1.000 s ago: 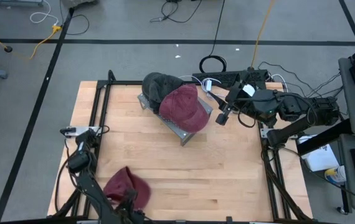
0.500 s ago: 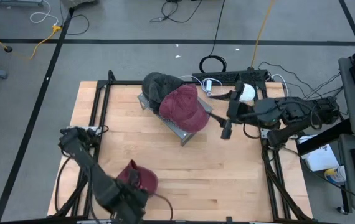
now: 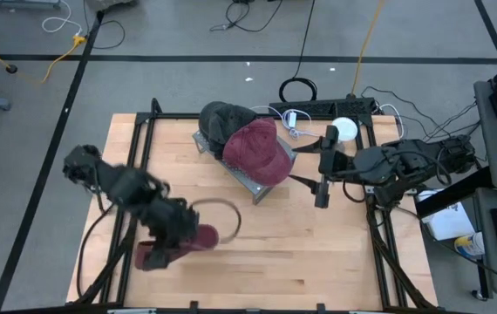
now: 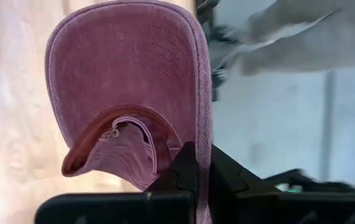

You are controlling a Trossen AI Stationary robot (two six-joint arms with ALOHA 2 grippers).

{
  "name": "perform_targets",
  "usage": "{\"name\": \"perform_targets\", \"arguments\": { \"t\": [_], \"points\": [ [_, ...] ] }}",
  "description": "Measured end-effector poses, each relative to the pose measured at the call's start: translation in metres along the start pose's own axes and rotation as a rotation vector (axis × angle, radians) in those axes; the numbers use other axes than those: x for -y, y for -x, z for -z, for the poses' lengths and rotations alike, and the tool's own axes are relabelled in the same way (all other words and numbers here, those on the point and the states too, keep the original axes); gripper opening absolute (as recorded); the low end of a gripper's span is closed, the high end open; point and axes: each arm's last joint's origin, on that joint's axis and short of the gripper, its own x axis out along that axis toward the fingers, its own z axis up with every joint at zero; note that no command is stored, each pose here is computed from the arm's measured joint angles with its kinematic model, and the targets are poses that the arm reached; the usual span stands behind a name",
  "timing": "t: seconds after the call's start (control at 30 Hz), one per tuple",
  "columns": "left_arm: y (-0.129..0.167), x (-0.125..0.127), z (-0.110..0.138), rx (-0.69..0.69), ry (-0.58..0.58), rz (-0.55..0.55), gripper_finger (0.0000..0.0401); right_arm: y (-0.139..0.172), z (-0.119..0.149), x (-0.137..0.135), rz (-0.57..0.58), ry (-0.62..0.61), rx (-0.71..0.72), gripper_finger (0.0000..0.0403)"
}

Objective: Pick & Place hat
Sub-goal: Stack the red cap on the red cap on the shelf

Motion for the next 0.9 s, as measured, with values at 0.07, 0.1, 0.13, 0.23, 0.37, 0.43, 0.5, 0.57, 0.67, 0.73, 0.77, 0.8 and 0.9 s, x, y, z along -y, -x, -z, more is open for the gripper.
{"name": "perform_targets", "arguments": {
  "t": [0.07, 0.1, 0.13, 0.23, 0.37, 0.43, 0.5, 0.57, 0.67, 0.73, 0.77, 0.8, 0.9],
  "points": [
    [0.015, -0.009, 0.001, 0.033, 0.027, 0.057, 0.0008, 0.000, 0.000, 0.000, 0.000, -0.021, 0.001, 0.0282],
    [0.022, -0.014, 0.001, 0.047, 0.041, 0.085, 0.0008, 0.000, 0.000, 0.000, 0.000, -0.032, 0.002, 0.0280],
    [0.029, -0.019, 0.001, 0.060, 0.054, 0.108, 0.0008, 0.000, 0.000, 0.000, 0.000, -0.041, 0.002, 0.0279],
    [0.044, -0.035, 0.001, 0.086, 0.099, 0.178, 0.0008, 0.000, 0.000, 0.000, 0.000, -0.058, 0.002, 0.0278],
    [0.060, -0.055, -0.003, 0.131, 0.110, 0.276, 0.0008, 0.000, 0.000, 0.000, -0.001, -0.095, 0.003, 0.0279],
    [0.067, -0.065, -0.008, 0.170, 0.092, 0.332, 0.0008, 0.000, -0.002, 0.000, -0.022, -0.125, 0.014, 0.0278],
    [0.072, -0.074, -0.012, 0.203, 0.068, 0.382, 0.0008, -0.003, -0.004, -0.002, -0.079, -0.151, 0.031, 0.0276],
    [0.077, -0.083, -0.015, 0.233, 0.050, 0.417, 0.0008, -0.008, -0.006, -0.005, -0.128, -0.163, 0.043, 0.0273],
    [0.081, -0.097, -0.021, 0.258, 0.047, 0.462, 0.0008, -0.018, -0.005, -0.012, -0.169, -0.161, 0.031, 0.0269],
    [0.082, -0.105, -0.023, 0.273, 0.056, 0.463, 0.0008, -0.026, -0.005, -0.016, -0.167, -0.158, 0.028, 0.0268],
    [0.082, -0.110, -0.026, 0.282, 0.060, 0.464, 0.0008, -0.030, -0.004, -0.018, -0.164, -0.151, 0.024, 0.0267],
    [0.082, -0.113, -0.028, 0.286, 0.064, 0.471, 0.0008, -0.033, -0.003, -0.020, -0.165, -0.143, 0.015, 0.0267],
    [0.079, -0.122, -0.037, 0.308, 0.070, 0.464, 0.0008, -0.046, 0.001, -0.026, -0.168, -0.127, -0.017, 0.0267]
  ]
}}
